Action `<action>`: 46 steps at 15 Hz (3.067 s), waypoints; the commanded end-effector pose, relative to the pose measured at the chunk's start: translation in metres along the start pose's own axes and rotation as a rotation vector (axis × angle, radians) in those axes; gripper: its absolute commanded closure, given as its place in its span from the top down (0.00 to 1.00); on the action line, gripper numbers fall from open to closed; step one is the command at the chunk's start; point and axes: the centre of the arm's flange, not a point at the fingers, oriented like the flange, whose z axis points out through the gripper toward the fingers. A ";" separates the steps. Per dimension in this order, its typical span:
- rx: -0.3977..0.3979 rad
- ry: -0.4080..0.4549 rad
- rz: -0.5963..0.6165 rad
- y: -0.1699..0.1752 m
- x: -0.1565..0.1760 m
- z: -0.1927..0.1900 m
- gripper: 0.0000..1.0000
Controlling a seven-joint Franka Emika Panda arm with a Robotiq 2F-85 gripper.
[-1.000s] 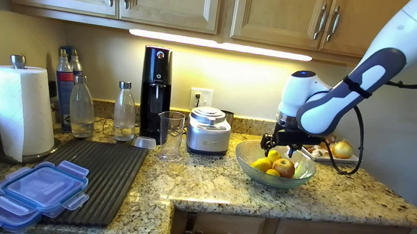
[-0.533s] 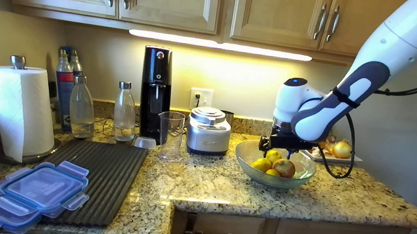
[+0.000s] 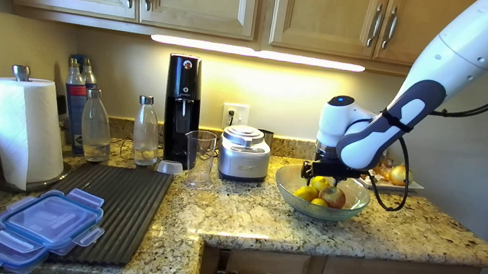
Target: Remove the lemon from the glass bowl and place it on the counter
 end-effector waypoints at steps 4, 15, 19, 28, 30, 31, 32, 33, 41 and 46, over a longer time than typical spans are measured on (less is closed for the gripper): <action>-0.016 0.018 0.027 0.005 -0.002 0.001 0.56; 0.036 0.032 -0.030 0.003 -0.002 -0.049 0.37; 0.050 0.081 -0.079 0.002 0.006 -0.089 0.37; -0.029 0.068 -0.044 0.072 0.032 -0.130 0.37; -0.082 0.049 -0.001 0.102 0.034 -0.127 0.37; -0.113 0.041 0.021 0.115 0.034 -0.125 0.37; -0.143 0.030 0.040 0.130 0.034 -0.120 0.37; -0.165 0.017 0.051 0.142 0.034 -0.116 0.37; -0.117 -0.178 0.097 0.200 0.004 -0.042 0.37; -0.151 -0.170 0.098 0.190 0.007 -0.034 0.62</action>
